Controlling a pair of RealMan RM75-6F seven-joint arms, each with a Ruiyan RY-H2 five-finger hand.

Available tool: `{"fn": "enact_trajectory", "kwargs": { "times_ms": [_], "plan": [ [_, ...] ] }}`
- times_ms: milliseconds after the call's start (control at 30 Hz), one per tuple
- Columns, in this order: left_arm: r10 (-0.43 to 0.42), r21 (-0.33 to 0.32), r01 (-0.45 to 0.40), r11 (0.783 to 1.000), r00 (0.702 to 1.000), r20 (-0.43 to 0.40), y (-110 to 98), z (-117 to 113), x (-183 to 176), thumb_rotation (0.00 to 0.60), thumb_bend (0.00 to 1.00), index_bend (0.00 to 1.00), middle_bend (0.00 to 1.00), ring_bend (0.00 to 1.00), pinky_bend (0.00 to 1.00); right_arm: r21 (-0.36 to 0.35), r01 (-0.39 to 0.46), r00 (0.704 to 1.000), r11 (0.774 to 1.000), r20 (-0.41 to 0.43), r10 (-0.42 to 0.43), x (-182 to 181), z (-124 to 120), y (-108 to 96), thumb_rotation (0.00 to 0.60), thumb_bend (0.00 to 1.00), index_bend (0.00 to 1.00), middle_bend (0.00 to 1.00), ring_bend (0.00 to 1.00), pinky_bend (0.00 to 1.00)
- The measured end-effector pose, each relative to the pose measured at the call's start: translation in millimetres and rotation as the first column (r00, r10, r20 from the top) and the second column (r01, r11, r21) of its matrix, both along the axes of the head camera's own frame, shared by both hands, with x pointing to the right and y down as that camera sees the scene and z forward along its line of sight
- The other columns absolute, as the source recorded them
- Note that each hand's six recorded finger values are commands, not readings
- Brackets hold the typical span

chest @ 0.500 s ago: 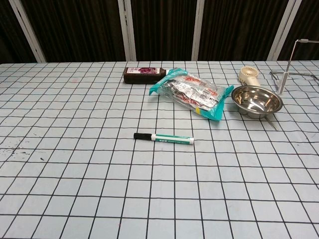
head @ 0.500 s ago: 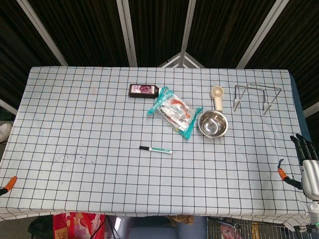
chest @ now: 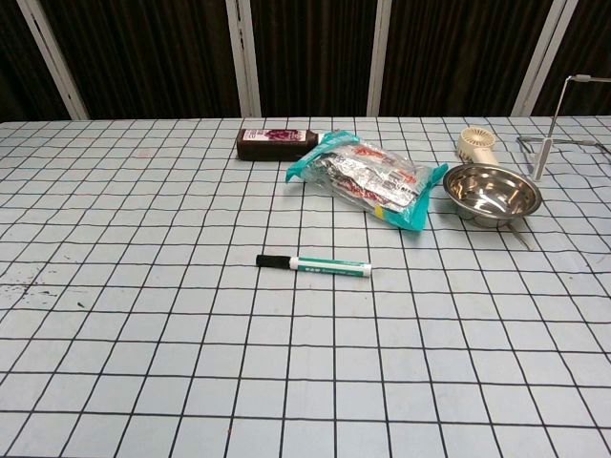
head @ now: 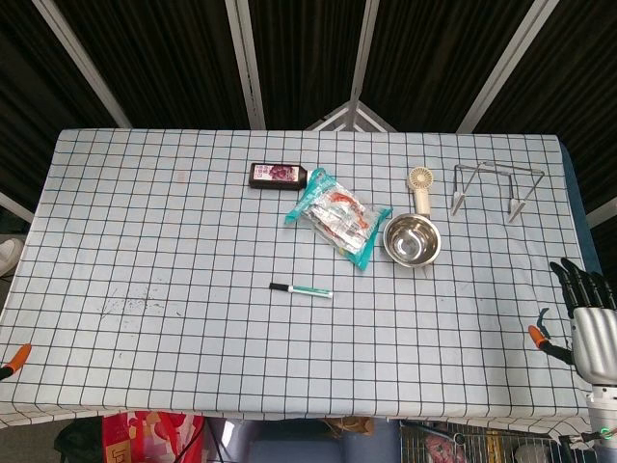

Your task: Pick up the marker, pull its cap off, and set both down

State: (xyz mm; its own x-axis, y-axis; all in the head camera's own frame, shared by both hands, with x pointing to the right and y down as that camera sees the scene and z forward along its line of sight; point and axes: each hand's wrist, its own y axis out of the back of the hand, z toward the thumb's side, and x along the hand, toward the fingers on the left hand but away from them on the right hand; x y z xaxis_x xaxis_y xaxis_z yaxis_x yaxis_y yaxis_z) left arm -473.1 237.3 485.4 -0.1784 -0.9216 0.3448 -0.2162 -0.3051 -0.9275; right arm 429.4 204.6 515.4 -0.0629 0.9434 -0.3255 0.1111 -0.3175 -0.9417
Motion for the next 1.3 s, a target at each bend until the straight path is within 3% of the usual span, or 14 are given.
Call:
{"fn": "enact_trajectory", "kwargs": {
  "times_ms": [467,700,1067,1300],
  "plan": [
    [0.011,0.029,-0.011,1.0,1.0,-0.002,-4,-5,12,0.6,0.33,0.01,0.0,0.0,0.02,-0.001,-0.011,0.998,1.0,0.054,0.011,-27,8,-12,0.6,0.22,0.27,0.09,0.13,0.1],
    [0.019,0.022,-0.019,1.0,1.0,0.008,-5,-6,14,0.6,0.33,0.01,0.0,0.0,0.02,-0.031,0.06,0.99,0.998,0.13,-0.055,-80,21,-33,0.6,0.22,0.28,0.09,0.13,0.1],
    [-0.01,0.007,0.01,1.0,1.0,0.024,-2,0,-1,0.6,0.33,0.01,0.0,0.0,0.02,-0.07,0.19,0.969,0.979,0.174,-0.176,-170,50,-61,0.6,0.22,0.31,0.09,0.13,0.1],
    [-0.028,-0.011,0.029,1.0,0.999,0.034,0,8,-15,0.6,0.33,0.01,0.0,0.0,0.02,-0.15,0.237,0.953,0.96,0.23,-0.199,-239,80,-67,0.6,0.22,0.32,0.09,0.13,0.1]
  ]
}}
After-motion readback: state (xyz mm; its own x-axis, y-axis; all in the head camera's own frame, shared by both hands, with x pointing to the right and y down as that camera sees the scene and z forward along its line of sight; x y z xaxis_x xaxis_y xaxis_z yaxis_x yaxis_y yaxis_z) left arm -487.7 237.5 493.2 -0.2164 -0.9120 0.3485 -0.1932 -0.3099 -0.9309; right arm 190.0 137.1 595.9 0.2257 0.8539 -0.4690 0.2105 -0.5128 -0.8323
